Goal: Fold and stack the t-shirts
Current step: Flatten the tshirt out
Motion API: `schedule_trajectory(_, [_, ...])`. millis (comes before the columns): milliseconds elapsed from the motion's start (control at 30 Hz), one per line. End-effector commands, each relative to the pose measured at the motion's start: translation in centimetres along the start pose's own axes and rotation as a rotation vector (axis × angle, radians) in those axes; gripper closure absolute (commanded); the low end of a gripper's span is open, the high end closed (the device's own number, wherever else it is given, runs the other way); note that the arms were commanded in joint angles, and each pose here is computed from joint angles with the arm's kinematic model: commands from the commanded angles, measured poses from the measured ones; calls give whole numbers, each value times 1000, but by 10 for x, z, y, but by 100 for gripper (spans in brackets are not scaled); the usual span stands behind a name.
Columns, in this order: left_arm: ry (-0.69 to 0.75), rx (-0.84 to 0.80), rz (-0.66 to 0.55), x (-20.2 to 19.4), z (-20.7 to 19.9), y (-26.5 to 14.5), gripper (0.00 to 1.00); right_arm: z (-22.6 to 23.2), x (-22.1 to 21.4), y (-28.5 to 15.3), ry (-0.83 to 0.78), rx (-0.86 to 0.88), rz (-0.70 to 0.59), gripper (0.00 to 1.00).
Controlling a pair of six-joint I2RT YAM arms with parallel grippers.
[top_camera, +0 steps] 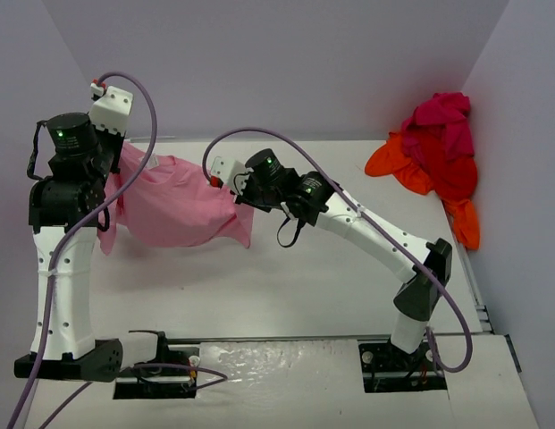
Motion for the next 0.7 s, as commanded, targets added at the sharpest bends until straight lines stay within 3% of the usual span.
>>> schedule_trajectory(0, [2, 3, -117, 27, 9, -18, 100, -4, 5, -54, -5, 16, -89, 100])
schedule_trajectory(167, [49, 26, -122, 38, 15, -16, 100, 12, -2, -79, -10, 69, -118, 100])
schedule_trajectory(333, [63, 4, -169, 64, 14, 1, 100, 29, -19, -79, -41, 144, -57, 100])
schedule_trajectory(467, [108, -93, -105, 76, -23, 66, 100, 43, -37, -79, -44, 163, -2, 100])
schedule_trajectory(667, [266, -255, 9, 55, -134, 157, 100, 70, -72, -66, -26, 216, 129, 100])
Point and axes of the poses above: each gripper's point midway between its finger pads, its own y axis out along the fingers, its own z axis along the line the jaws close on, x = y × z, the point moved 9 cm from there along -y, back along the fingers, and after that the axes turned 13 degrees about -y, right-handed, at the moved point
